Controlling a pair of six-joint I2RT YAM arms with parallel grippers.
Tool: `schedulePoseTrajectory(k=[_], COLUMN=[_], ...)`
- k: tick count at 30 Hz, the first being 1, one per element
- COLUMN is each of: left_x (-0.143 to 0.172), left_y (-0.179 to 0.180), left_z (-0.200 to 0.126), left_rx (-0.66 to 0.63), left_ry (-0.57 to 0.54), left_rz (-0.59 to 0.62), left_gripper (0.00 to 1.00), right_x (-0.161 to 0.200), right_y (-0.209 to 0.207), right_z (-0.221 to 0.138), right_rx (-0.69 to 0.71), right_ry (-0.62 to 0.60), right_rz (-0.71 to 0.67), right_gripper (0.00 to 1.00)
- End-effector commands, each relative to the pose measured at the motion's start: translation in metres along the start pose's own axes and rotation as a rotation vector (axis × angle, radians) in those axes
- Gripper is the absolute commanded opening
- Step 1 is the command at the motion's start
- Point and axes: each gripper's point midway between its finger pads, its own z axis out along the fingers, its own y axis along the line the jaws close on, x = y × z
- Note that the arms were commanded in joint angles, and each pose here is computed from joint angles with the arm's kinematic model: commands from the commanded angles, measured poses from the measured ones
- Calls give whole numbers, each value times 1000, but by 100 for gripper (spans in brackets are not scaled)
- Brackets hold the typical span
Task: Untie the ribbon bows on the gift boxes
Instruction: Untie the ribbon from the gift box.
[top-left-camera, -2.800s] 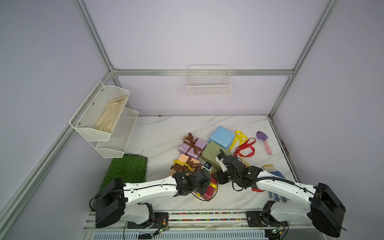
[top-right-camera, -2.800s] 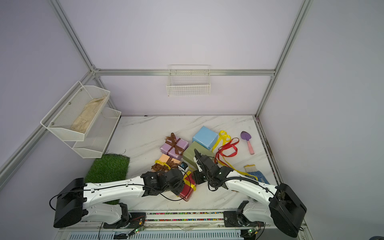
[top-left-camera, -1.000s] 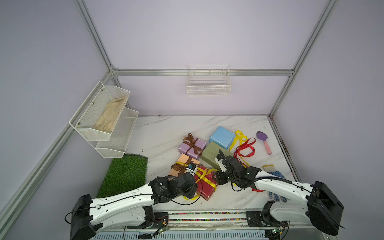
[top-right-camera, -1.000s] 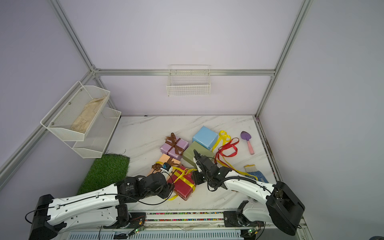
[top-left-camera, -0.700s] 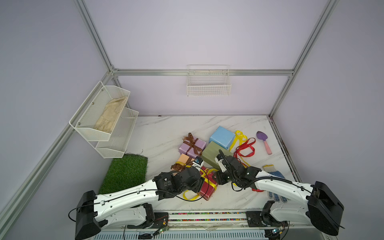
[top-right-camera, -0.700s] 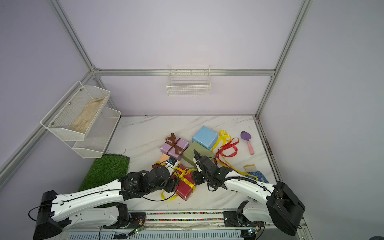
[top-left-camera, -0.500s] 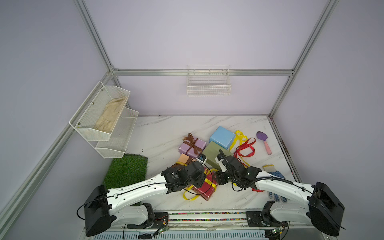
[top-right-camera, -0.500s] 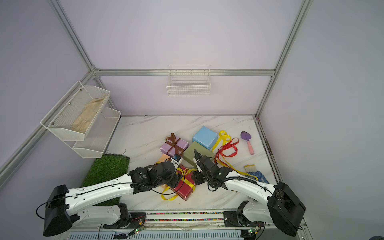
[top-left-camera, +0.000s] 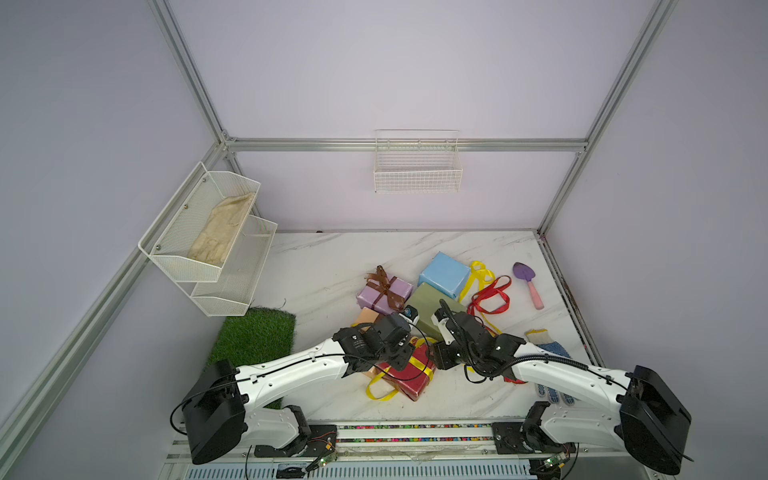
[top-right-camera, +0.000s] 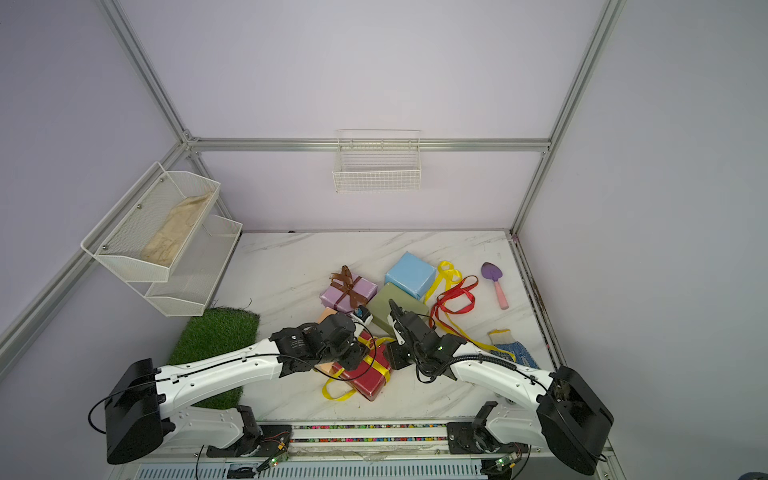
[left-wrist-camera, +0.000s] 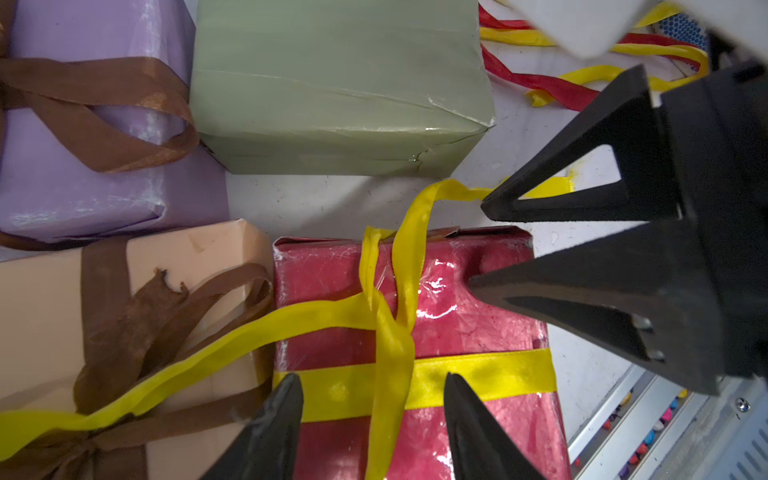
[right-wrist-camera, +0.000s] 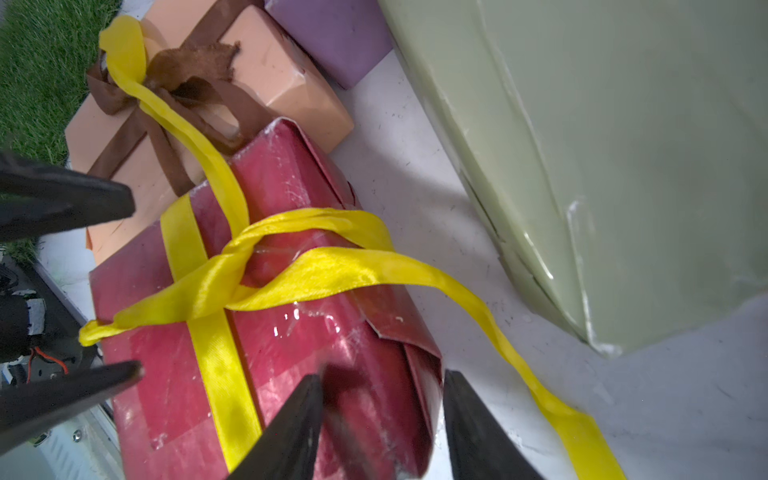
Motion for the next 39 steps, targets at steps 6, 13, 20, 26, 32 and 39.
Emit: schedulePoseTrajectory(k=[6,13,20,26,32,39], left_x=[-36,-34,-33,-38,-46,-45], left_y=[-11,-12,-15,-16,-2,31], left_z=[-2,6,6,-8,-41,-95], left_rx=[48,55,74,82,31,-76], left_ry=[-65,-43,-33,-43,-123,-288], left_rz=[3,-6,-22,-53,-85,-145], left_gripper=[44,37,25,14,7,0], right_x=[7,9,10,11,14,15], right_y=[-5,-7,-8,-9,-11,-11], right_z=[5,4,4,4,7,9], right_rx=[8,13,16,20,24,21], right_ry=[15,10,10,7,13,14], right_rz=[3,5,4,3,-3,-6], right_gripper=[51,51,51,51,51,51])
